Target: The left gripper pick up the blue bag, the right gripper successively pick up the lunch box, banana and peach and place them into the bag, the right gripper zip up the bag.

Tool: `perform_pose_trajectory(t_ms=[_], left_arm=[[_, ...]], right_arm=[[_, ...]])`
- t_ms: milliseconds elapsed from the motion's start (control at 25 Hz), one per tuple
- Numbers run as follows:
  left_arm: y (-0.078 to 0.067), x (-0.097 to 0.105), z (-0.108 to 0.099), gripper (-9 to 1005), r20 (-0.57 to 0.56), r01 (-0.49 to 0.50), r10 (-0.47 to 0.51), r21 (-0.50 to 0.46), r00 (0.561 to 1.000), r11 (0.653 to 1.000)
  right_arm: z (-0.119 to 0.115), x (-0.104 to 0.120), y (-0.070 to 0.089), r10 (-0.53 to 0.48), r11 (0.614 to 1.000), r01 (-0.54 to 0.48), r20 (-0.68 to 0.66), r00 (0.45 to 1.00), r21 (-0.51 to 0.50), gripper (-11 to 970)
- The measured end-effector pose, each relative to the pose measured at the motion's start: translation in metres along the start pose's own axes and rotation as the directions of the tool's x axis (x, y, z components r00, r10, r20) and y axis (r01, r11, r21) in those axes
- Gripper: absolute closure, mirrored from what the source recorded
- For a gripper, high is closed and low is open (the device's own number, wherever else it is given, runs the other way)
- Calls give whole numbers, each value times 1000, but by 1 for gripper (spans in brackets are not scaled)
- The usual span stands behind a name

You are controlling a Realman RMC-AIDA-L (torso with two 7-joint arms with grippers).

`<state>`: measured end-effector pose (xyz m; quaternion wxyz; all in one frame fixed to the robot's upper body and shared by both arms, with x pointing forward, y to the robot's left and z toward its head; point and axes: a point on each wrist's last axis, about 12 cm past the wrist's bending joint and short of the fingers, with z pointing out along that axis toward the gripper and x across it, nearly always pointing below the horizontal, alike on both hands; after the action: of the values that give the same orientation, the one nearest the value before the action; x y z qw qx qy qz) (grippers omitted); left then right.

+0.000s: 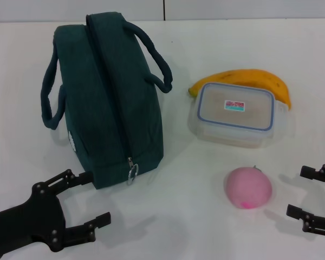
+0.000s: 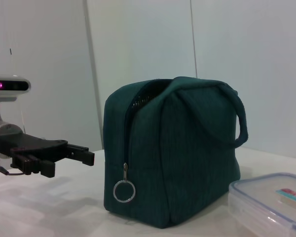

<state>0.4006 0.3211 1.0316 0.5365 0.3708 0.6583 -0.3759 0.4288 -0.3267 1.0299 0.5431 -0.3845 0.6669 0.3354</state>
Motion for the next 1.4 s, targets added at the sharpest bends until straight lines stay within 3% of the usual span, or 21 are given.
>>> perform_pose_trajectory(t_ms=[560, 720, 840, 1040, 1240, 1400], left_arm=[[0, 0, -1, 105, -3, 4, -4, 4, 1000, 1000], [2, -7, -9, 105, 37, 89, -89, -2, 995, 996], [15, -24, -22, 104, 85, 248, -246, -13, 966, 969], [50, -57, -34, 105, 75, 487, -484, -24, 872, 873], [85, -100, -36, 106, 11, 575, -575, -51, 818, 817], [108, -140, -30, 106, -60, 606, -618, -139, 784, 783]], right_arm=[[0, 0, 0, 2, 1000, -2, 1, 1000, 1, 110], [0, 0, 0, 1, 1000, -1, 3, 1000, 1, 112], [0, -1, 0, 2, 1000, -2, 7, 1000, -2, 114], [1, -2, 0, 2, 1000, -2, 11, 1000, -8, 116], [2, -2, 0, 3, 1000, -3, 14, 1000, -10, 119], [2, -2, 1, 7, 1000, -7, 18, 1000, -13, 121]])
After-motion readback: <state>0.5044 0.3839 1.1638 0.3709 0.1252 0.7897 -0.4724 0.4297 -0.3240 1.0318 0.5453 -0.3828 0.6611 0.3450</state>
